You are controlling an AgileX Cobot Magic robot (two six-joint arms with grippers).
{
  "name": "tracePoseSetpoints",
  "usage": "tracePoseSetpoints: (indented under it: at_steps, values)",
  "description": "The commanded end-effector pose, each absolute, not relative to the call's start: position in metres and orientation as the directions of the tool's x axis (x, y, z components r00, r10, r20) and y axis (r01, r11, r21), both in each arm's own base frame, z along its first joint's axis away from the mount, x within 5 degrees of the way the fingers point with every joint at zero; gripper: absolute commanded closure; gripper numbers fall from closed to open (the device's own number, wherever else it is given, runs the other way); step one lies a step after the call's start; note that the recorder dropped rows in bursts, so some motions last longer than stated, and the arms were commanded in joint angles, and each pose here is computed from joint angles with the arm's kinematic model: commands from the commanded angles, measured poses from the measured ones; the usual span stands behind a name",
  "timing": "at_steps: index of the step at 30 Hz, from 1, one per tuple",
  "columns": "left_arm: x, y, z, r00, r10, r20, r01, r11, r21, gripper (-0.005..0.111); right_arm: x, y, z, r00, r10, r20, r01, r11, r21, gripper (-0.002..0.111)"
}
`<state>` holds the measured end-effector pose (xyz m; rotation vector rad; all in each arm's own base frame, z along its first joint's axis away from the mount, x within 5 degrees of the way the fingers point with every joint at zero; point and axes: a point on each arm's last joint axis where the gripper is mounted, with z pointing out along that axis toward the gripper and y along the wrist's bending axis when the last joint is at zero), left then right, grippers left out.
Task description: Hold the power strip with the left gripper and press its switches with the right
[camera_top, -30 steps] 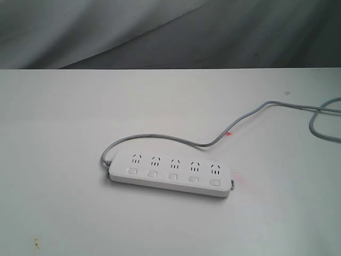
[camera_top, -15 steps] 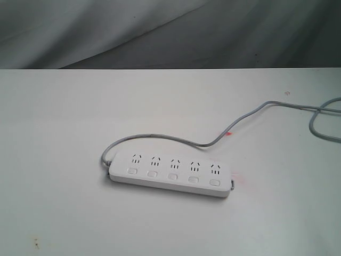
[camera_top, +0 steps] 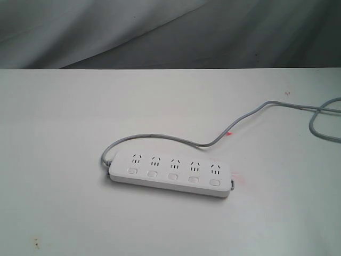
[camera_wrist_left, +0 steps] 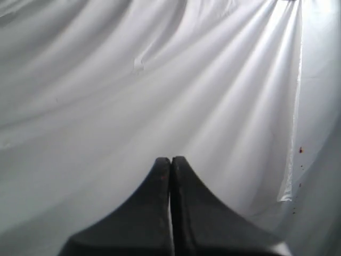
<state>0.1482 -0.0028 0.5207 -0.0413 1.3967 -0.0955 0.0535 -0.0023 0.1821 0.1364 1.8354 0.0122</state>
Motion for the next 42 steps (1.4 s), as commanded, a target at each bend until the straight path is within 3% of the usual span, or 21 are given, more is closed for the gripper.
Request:
tracePoseSetpoints:
  at_steps: [1, 7, 13, 21, 24, 30, 34, 42]
  values:
    - [0.145, -0.003, 0.521, 0.16, -0.124, -0.979, 0.044, 0.992, -0.119, 0.106, 0.054, -0.003, 0.183, -0.242, 0.097, -0.965, 0.096, 0.993, 0.075, 0.108]
    - [0.15, 0.001, 0.51, 0.098, -0.017, -0.995, -0.013, 1.0, -0.018, 0.106, 0.054, -0.003, 0.183, -0.242, 0.097, -0.965, 0.096, 0.993, 0.075, 0.108]
    - [0.155, 0.001, 0.473, 0.026, -0.01, -1.0, -0.015, 1.0, -0.01, 0.106, 0.054, -0.003, 0.183, -0.242, 0.097, -0.965, 0.096, 0.993, 0.075, 0.108]
    - [0.145, 0.0, 0.387, -0.074, -0.007, -0.997, -0.007, 1.0, -0.006, 0.106, 0.054, -0.003, 0.183, -0.242, 0.097, -0.965, 0.096, 0.993, 0.075, 0.108]
    - [0.133, 0.0, 0.333, -0.13, -0.005, -0.992, 0.0, 1.0, -0.005, 0.106, 0.054, -0.003, 0.183, -0.242, 0.097, -0.965, 0.096, 0.993, 0.075, 0.108]
    - [0.092, 0.0, 0.279, -0.087, -0.005, -0.996, 0.003, 1.0, -0.005, 0.106, 0.054, -0.003, 0.183, -0.242, 0.097, -0.965, 0.096, 0.993, 0.075, 0.108]
    - [0.063, 0.0, 0.282, 0.084, -0.007, -0.996, 0.005, 1.0, -0.006, 0.106, 0.054, -0.003, 0.183, -0.242, 0.097, -0.965, 0.096, 0.993, 0.075, 0.108]
    - [0.036, 0.0, 0.282, 0.163, -0.053, -0.985, 0.014, 0.999, -0.051, 0.106, 0.054, -0.003, 0.183, -0.242, 0.097, -0.965, 0.096, 0.993, 0.075, 0.108]
